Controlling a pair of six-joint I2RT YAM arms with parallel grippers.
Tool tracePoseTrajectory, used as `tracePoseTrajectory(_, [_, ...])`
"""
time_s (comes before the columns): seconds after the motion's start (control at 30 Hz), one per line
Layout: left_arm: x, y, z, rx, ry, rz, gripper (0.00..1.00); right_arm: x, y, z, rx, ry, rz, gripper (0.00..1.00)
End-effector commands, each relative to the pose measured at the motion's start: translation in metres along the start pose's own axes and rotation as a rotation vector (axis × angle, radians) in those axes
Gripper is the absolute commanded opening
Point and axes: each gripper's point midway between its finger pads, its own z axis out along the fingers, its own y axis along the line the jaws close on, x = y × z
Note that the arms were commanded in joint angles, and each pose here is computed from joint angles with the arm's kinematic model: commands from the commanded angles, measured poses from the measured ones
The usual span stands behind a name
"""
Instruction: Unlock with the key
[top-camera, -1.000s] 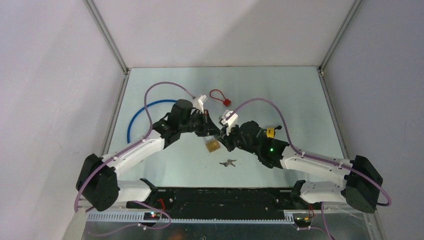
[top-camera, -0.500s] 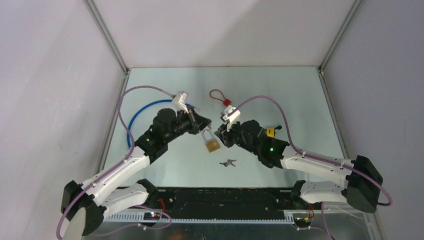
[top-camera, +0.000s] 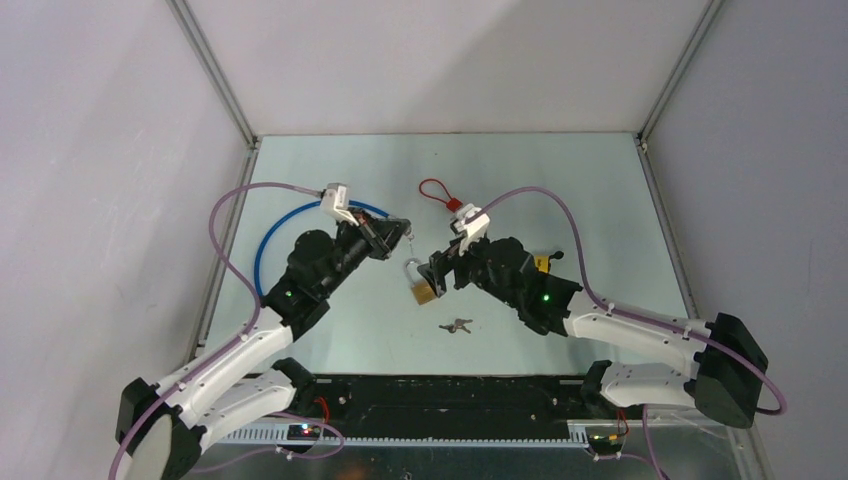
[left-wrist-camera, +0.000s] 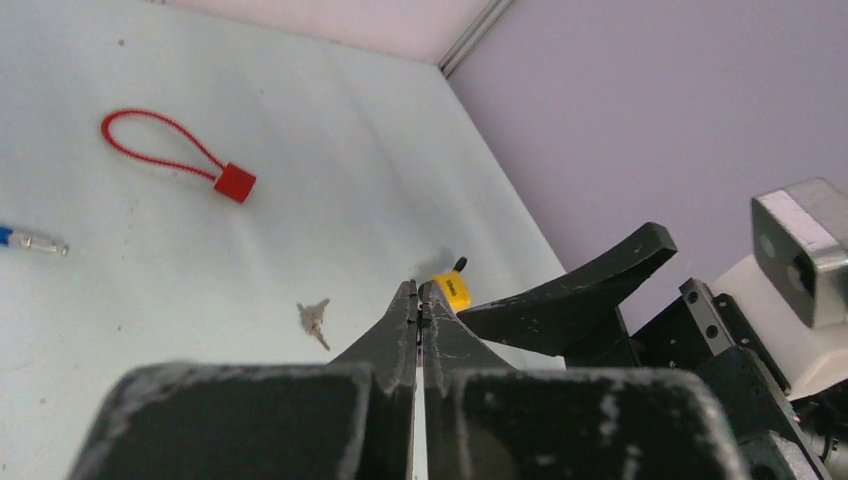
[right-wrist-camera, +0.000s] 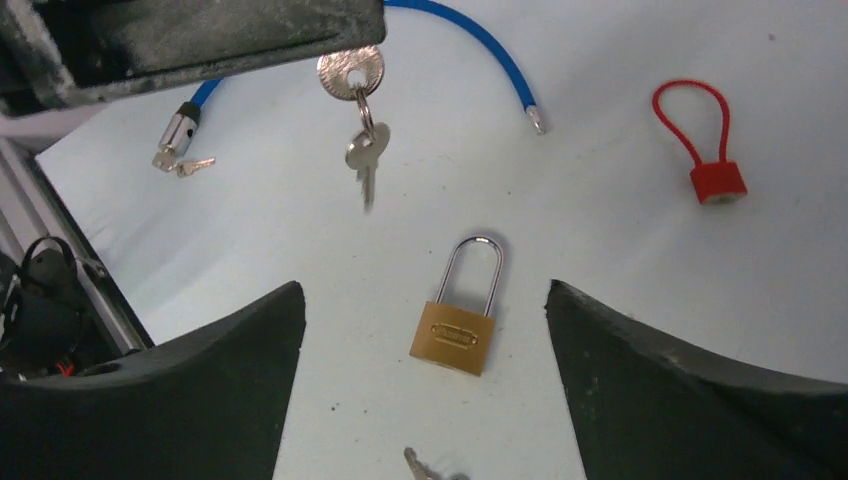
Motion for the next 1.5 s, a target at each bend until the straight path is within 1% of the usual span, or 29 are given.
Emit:
tracePoseTrajectory(0.0, [-0.039, -0.02, -0.001, 0.072, -0.15, 0.074, 0.0, -0.059, 0.008, -0.008, -0.141, -0.162, 0.093, 0.97])
tracePoseTrajectory(0.03, [-0.042, -0.021, -0.001, 0.077, -0.162, 0.077, 0.0, -0.075, 0.01, -0.011, -0.196, -0.201, 0.17, 0.97])
tracePoseTrajectory(0.07, [-0.047, -0.022, 0.0, 0.08, -0.169, 0.077, 0.0, -0.083, 0.001, -0.014, -0.261, -0.214, 0.197, 0.96])
tracePoseTrajectory(0.1, [-0.051, -0.024, 0.0, 0.083, -0.177, 0.075, 0.0, -0.101, -0.001, -0.016, -0.303, -0.266, 0.262, 0.96])
tracePoseTrajectory(0.13, [-0.058, -0.026, 0.001, 0.093, -0.185, 0.069, 0.0, -0.109, -0.014, -0.018, -0.329, -0.284, 0.276, 0.95])
tracePoseTrajectory(0.2, [-0.069, -0.033, 0.002, 0.121, -0.198, 0.066, 0.0, -0.139, -0.025, -0.021, -0.377, -0.356, 0.299, 0.93])
tracePoseTrajectory(0.27, [-0.082, -0.04, 0.004, 0.153, -0.212, 0.053, 0.0, -0.152, -0.037, -0.013, -0.413, -0.391, 0.337, 0.9])
tracePoseTrajectory(0.3, [-0.085, -0.039, 0.007, 0.157, -0.216, 0.046, 0.0, -0.169, -0.041, -0.019, -0.447, -0.455, 0.368, 0.89])
tracePoseTrajectory(0.33, [-0.09, -0.048, 0.007, 0.19, -0.215, 0.033, 0.0, -0.167, -0.042, -0.015, -0.481, -0.448, 0.385, 0.86])
tracePoseTrajectory(0.37, [-0.089, -0.053, 0.01, 0.217, -0.2, 0.024, 0.0, -0.179, -0.04, -0.022, -0.526, -0.493, 0.405, 0.84])
tracePoseTrajectory(0.5, [-0.084, -0.07, 0.01, 0.31, -0.159, -0.005, 0.0, -0.166, -0.023, -0.017, -0.624, -0.458, 0.419, 0.77])
tracePoseTrajectory(0.57, [-0.078, -0.073, 0.01, 0.343, -0.143, -0.021, 0.0, -0.156, -0.015, -0.014, -0.646, -0.436, 0.424, 0.72])
tracePoseTrajectory(0.63, [-0.071, -0.074, 0.007, 0.372, -0.133, -0.043, 0.0, -0.152, -0.01, -0.013, -0.668, -0.429, 0.427, 0.69])
tracePoseTrajectory(0.73, [-0.073, -0.083, 0.002, 0.425, -0.148, -0.062, 0.0, -0.153, -0.001, -0.015, -0.718, -0.441, 0.424, 0.66])
tracePoseTrajectory(0.87, [-0.075, -0.082, -0.002, 0.432, -0.176, -0.087, 0.0, -0.153, 0.009, -0.018, -0.774, -0.449, 0.43, 0.6])
tracePoseTrajectory(0.9, [-0.075, -0.081, -0.002, 0.432, -0.181, -0.096, 0.0, -0.152, 0.01, -0.017, -0.777, -0.447, 0.432, 0.57])
tracePoseTrajectory(1.0, [-0.08, -0.087, -0.006, 0.463, -0.205, -0.109, 0.0, -0.151, 0.012, -0.016, -0.78, -0.442, 0.44, 0.52])
tracePoseTrajectory(1.27, [-0.079, -0.095, -0.008, 0.512, -0.193, -0.144, 0.0, -0.153, 0.02, -0.016, -0.786, -0.442, 0.424, 0.38])
tracePoseTrajectory(1.47, [-0.076, -0.097, -0.007, 0.524, -0.187, -0.156, 0.0, -0.156, 0.022, -0.016, -0.787, -0.454, 0.422, 0.35])
